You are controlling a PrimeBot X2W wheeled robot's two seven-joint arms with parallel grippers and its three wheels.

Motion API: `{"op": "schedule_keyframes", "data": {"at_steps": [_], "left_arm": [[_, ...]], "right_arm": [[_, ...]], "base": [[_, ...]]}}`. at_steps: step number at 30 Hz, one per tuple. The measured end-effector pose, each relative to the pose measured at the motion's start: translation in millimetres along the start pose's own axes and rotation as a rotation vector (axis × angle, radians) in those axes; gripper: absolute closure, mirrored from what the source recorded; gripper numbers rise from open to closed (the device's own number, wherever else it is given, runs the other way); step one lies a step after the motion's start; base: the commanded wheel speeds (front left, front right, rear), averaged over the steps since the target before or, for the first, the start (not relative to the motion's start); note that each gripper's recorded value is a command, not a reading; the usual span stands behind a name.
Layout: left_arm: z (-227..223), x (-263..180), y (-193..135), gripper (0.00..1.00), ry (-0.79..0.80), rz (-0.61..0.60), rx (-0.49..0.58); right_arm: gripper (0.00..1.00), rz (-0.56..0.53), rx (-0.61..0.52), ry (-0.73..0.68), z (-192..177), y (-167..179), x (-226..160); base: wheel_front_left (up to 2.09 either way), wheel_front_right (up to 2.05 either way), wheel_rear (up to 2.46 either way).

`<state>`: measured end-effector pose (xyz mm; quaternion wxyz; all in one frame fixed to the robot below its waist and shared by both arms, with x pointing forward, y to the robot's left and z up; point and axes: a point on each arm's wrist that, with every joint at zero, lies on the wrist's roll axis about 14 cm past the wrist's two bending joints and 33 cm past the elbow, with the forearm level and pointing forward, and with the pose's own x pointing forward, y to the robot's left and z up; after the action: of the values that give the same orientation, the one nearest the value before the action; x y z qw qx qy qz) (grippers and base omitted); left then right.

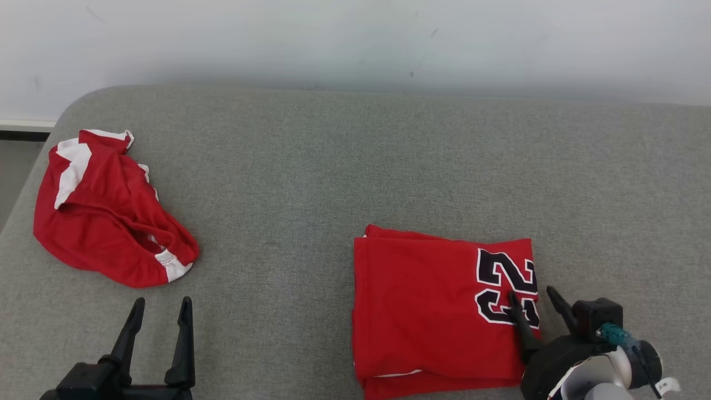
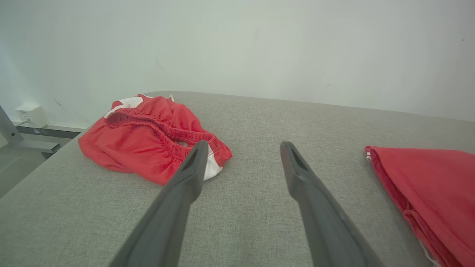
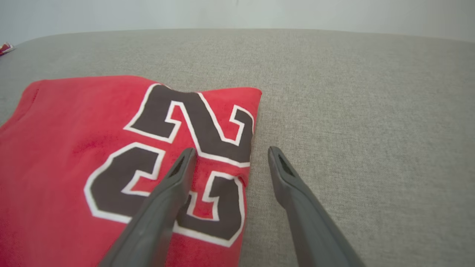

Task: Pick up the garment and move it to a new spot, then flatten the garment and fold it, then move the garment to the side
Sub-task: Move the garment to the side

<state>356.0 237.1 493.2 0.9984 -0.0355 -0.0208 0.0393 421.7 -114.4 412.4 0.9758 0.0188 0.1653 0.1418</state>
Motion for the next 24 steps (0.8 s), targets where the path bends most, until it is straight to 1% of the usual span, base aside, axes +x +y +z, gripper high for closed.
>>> {"op": "schedule_keyframes", "data": {"at_steps": [3, 5, 10, 11, 12, 15, 18, 20, 24], "left_arm": [[-0.8, 2.3, 1.0, 0.0, 0.002, 0.003, 0.001], [-0.7, 3.6, 1.3, 0.0, 0.002, 0.004, 0.001], [-1.3, 5.3, 2.0, 0.0, 0.003, 0.007, 0.0], [-1.7, 5.6, 1.9, 0.0, 0.004, 0.007, 0.0], [-2.7, 6.4, 0.3, 0.0, 0.006, 0.004, -0.003], [-3.9, 7.3, -1.2, 0.0, 0.009, 0.002, -0.008], [-6.2, 10.8, -5.4, 0.0, 0.013, -0.007, -0.017], [-5.1, 17.8, -9.5, 0.0, 0.007, -0.019, -0.022], [-1.6, 37.5, -19.1, 0.0, -0.014, -0.047, -0.034]], "right_arm": [[0.0, 0.003, 0.028, 0.051, -17.9, 2.3, 1.9], [0.0, 0.007, 0.025, 0.081, -27.6, 3.0, 2.5], [0.0, 0.033, 0.039, 0.113, -38.8, 13.0, 4.2], [0.35, 0.038, 0.044, 0.122, -41.0, 15.0, 4.6], [1.0, 0.049, 0.066, 0.131, -43.1, 19.6, 5.5], [1.0, 0.067, 0.073, 0.135, -42.1, 24.9, 8.1], [1.0, 0.074, 0.053, 0.124, -33.3, 19.2, 16.1], [1.0, 0.072, 0.031, 0.1, -18.4, 11.3, 28.1], [1.0, 0.051, -0.036, 0.032, 21.4, -15.5, 56.6]], "base": [[0.0, 0.0, 0.0], [0.0, 0.0, 0.0], [0.0, 0.0, 0.0], [0.0, 0.0, 0.0], [0.0, 0.0, 0.0], [0.0, 0.0, 0.0], [0.0, 0.0, 0.0], [0.0, 0.0, 0.0], [0.0, 0.0, 0.0]]}}
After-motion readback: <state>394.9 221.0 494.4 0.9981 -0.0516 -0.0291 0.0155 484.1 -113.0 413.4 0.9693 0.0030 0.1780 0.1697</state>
